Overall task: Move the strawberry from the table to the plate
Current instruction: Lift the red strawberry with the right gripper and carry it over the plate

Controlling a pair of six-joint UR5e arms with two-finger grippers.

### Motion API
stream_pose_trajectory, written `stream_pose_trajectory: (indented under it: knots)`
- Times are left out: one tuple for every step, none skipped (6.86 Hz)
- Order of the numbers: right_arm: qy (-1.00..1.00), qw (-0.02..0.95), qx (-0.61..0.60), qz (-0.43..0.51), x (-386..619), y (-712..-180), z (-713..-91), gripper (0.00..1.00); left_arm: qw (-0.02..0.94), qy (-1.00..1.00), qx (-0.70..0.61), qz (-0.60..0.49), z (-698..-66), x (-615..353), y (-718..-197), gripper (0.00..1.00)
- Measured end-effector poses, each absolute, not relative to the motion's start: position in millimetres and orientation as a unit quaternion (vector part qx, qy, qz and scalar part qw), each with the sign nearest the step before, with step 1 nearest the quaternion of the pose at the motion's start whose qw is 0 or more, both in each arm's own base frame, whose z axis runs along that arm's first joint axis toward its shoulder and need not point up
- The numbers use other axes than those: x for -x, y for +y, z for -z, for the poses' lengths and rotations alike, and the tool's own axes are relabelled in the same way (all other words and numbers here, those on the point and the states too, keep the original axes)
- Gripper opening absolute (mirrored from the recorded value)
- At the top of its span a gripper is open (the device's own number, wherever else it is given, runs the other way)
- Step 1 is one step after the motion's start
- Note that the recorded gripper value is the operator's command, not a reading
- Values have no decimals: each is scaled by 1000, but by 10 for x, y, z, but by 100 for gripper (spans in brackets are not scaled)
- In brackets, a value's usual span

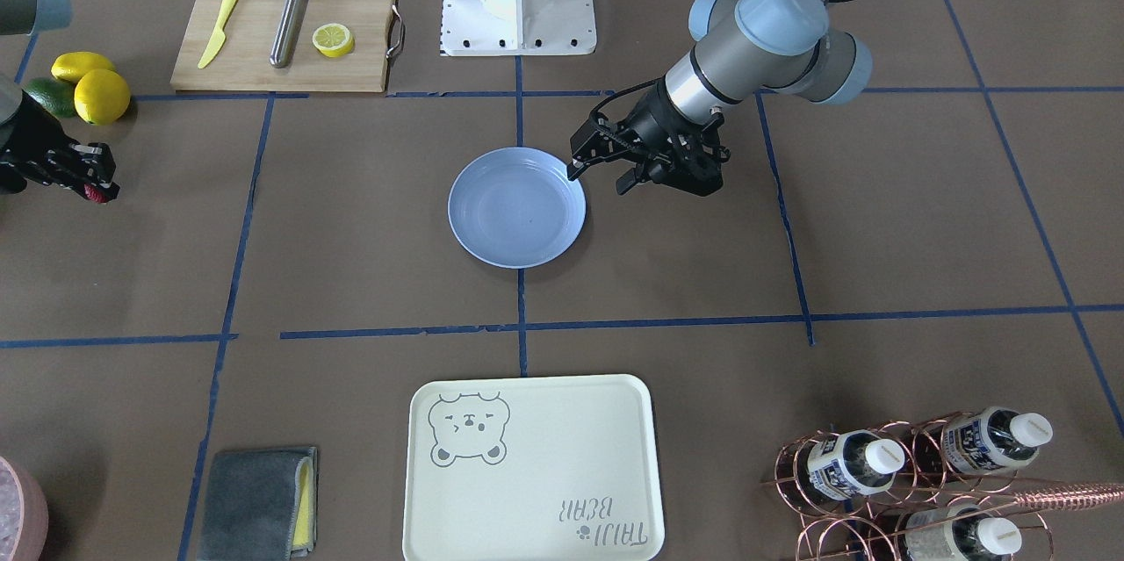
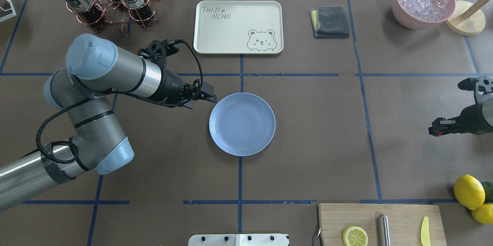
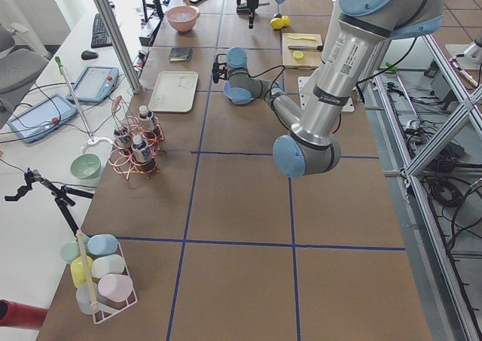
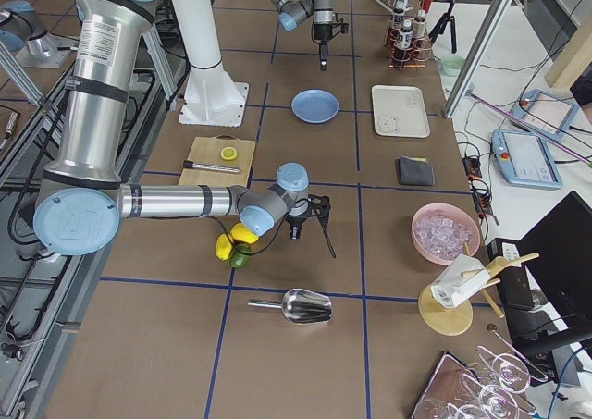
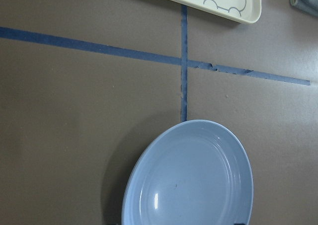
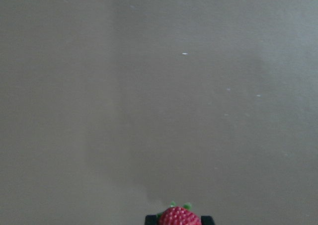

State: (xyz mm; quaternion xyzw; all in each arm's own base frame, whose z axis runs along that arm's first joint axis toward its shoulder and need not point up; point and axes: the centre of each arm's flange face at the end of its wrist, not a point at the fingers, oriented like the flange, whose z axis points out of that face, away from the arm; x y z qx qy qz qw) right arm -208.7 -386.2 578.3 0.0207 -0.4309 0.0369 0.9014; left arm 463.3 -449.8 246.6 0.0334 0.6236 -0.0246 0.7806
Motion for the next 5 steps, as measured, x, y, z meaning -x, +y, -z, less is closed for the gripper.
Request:
stream_pose_trajectory:
  knots:
    - [-465, 883, -13, -56, 2241, -3931, -5340, 0, 781, 623, -33, 24, -2491, -4606, -4477, 83]
    - [-497, 865, -1, -75, 2531, -4016, -4888, 0, 781, 623, -33, 25, -2514, -4576, -4466, 83]
    - [-521, 849, 13, -87, 2877, -4065, -4481, 0, 781, 624, -34, 26, -2523, -4549, -4465, 83]
    - [-538, 837, 27, -98, 3236, -4095, -4082, 0, 780, 624, -36, 27, -2539, -4509, -4462, 83]
    - [-544, 830, 38, -116, 3676, -4089, -3628, 0, 780, 624, -38, 27, -2557, -4449, -4448, 83]
